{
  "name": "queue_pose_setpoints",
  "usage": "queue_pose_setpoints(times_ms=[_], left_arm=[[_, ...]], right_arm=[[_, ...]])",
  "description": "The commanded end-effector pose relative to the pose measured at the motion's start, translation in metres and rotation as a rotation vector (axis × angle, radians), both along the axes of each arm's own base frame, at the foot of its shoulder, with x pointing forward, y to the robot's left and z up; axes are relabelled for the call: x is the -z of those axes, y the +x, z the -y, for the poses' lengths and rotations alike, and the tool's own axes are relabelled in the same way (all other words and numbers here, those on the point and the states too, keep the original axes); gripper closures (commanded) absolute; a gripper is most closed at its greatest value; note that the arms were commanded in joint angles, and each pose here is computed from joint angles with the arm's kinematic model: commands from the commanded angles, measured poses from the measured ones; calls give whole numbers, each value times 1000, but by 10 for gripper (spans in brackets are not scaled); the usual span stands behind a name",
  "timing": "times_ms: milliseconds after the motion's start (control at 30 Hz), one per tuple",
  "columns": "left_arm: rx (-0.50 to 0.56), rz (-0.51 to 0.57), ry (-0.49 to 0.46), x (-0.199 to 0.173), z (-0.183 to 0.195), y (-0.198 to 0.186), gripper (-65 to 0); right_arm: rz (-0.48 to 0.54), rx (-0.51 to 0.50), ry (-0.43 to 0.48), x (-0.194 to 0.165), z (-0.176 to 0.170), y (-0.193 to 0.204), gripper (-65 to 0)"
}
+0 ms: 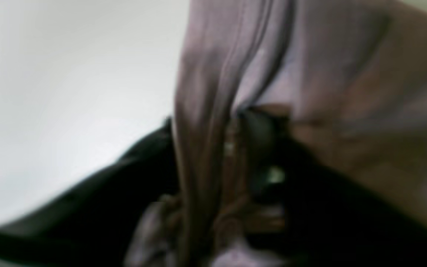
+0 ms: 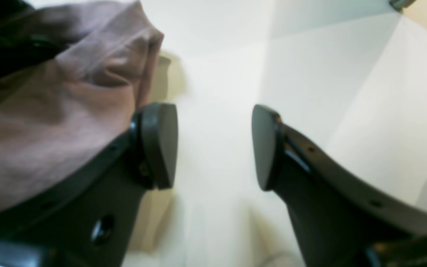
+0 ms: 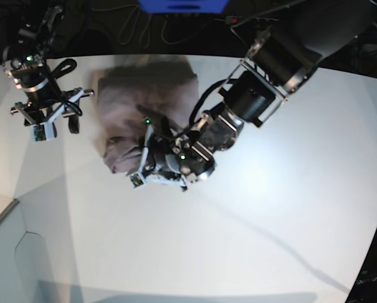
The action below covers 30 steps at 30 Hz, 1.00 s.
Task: Layout the t-shirt on the table in an organized manner, then fold the t-shirt properly
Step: 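Release the shirt with the left gripper and lift it away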
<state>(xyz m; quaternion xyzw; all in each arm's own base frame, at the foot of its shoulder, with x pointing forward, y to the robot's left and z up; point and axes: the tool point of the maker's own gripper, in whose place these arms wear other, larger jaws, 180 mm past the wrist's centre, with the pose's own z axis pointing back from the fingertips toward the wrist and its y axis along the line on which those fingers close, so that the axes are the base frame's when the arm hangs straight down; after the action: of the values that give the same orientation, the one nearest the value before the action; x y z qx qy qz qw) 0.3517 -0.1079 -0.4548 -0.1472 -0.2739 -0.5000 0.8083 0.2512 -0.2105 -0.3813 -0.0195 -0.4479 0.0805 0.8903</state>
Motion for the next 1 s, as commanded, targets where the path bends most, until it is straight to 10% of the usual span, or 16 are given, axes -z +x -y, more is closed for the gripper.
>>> queue_pose_setpoints(times_ms=[0,167,433,667,967], left_arm=[[13,74,-57,-32,16,21,-359],[42,211,-115,-80,21,40,-542],[-37,374,-190,-138,-17,68,-548],[-467,452,-283,-161,-164,85,-547],[-1007,441,-188,-122,-362,5,-547]], right_arm=[[49,-5,1,-12,0,6,-321],[50,-10,3,-12,-1,6,-320],[117,-39,29,-37,-33,4,-256],[52,-277,152,-28,-135,-30,0],[-50,-411,263,-3,-197,-62,0]])
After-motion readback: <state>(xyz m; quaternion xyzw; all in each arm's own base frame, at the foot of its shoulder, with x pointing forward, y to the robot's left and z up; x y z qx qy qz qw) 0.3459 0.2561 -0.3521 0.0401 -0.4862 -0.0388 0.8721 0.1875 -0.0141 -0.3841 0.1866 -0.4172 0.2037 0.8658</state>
